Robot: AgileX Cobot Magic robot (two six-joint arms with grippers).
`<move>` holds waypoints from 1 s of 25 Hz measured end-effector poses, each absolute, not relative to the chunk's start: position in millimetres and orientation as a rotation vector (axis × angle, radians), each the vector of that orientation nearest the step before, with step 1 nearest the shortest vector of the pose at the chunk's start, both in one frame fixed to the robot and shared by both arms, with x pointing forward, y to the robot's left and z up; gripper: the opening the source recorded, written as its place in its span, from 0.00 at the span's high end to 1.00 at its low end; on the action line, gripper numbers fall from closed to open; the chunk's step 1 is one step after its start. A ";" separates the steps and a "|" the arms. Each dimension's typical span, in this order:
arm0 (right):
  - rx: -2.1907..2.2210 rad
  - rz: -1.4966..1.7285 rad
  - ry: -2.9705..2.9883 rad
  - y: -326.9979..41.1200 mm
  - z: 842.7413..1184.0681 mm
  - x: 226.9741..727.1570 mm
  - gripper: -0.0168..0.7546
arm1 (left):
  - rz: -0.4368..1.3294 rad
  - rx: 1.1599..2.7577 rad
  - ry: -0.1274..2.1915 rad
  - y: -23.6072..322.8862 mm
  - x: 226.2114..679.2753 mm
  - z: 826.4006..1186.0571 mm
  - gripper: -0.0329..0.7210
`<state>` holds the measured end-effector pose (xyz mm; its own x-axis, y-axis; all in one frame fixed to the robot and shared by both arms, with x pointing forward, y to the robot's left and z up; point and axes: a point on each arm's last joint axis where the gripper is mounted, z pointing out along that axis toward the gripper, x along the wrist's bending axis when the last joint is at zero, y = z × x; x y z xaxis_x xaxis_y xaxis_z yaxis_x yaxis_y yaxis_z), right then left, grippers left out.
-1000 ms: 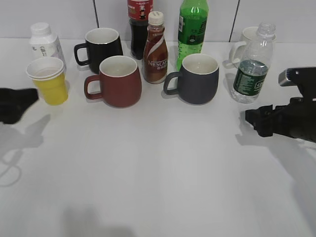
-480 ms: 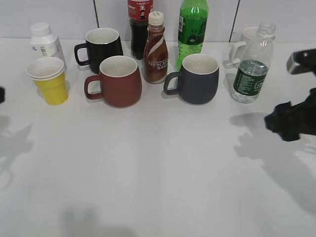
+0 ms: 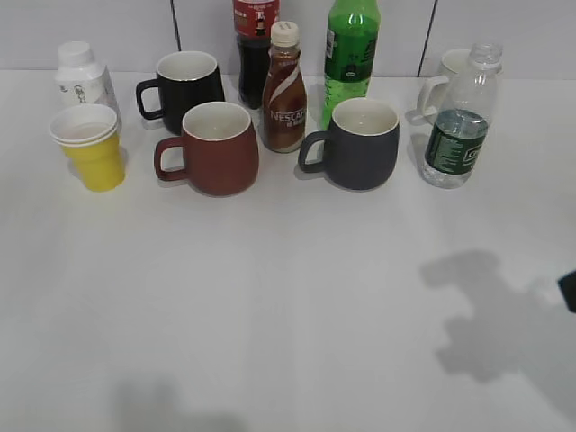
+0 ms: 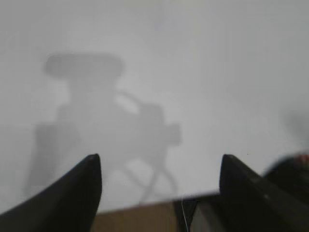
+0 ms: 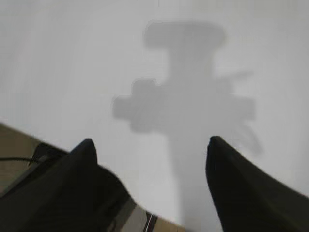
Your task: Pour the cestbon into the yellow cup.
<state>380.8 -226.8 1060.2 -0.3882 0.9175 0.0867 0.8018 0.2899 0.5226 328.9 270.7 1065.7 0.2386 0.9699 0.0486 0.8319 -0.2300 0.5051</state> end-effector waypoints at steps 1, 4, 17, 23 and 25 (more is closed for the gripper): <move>1.577 0.754 2.330 -229.1 1064.5 373.5 0.30 | 0.485 2.163 1.620 272.6 320.6 1067.2 0.20; 1.525 0.833 2.299 -240.8 1080.0 346.8 0.30 | 0.475 2.161 1.487 278.5 298.9 1072.9 0.21; 1.326 1.047 2.116 -286.1 1063.9 255.5 0.30 | 0.658 1.964 1.204 297.7 258.5 1060.4 0.22; 1.200 1.093 2.075 -292.2 1058.6 242.6 0.30 | 0.668 1.971 1.179 296.2 260.7 1057.3 0.22; 1.185 1.101 2.066 -291.1 1056.1 245.2 0.30 | 0.664 1.974 1.173 295.7 260.4 1057.3 0.22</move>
<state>245.2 -291.1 1056.1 -0.4878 0.8722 -0.0357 0.4569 0.2899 0.8410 260.4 295.7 1057.3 0.4498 0.8910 0.0622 0.5117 -0.3142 0.7996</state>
